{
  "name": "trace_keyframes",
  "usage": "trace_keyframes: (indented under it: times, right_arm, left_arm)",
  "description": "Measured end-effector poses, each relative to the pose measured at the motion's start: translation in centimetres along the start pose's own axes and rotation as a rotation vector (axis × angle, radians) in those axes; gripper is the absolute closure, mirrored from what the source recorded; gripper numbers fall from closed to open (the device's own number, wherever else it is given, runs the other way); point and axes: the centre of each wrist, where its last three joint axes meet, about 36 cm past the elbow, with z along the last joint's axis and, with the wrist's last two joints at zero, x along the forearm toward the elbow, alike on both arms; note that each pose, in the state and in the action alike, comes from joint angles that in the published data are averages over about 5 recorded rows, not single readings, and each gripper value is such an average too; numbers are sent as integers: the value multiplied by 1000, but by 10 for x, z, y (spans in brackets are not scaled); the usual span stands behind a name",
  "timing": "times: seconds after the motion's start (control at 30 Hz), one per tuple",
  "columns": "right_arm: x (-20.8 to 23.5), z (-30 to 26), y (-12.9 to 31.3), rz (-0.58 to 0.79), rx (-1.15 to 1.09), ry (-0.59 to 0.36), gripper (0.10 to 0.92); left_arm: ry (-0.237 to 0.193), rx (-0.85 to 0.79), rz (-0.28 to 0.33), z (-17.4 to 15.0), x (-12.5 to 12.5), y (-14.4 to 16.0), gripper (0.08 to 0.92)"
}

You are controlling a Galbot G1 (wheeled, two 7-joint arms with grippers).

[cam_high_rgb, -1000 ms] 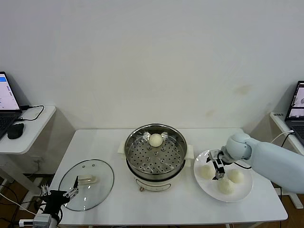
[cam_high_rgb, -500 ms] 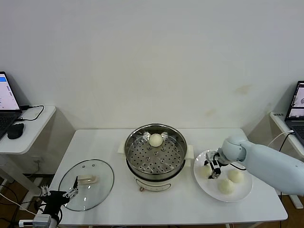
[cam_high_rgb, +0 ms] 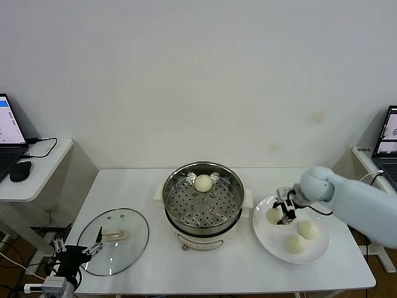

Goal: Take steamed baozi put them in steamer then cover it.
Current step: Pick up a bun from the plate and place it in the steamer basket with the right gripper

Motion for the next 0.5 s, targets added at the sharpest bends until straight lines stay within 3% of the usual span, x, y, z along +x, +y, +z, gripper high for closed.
trace_keyframes:
  times: [0.3, 0.5]
  right_arm:
    - [92, -61, -37, 91, 10, -75, 420]
    - [123, -120, -54, 106, 24, -132, 415]
  left_arm:
    - [-7, 5, 9, -3, -4, 2, 177]
    - [-3, 8, 6, -2, -5, 6, 177]
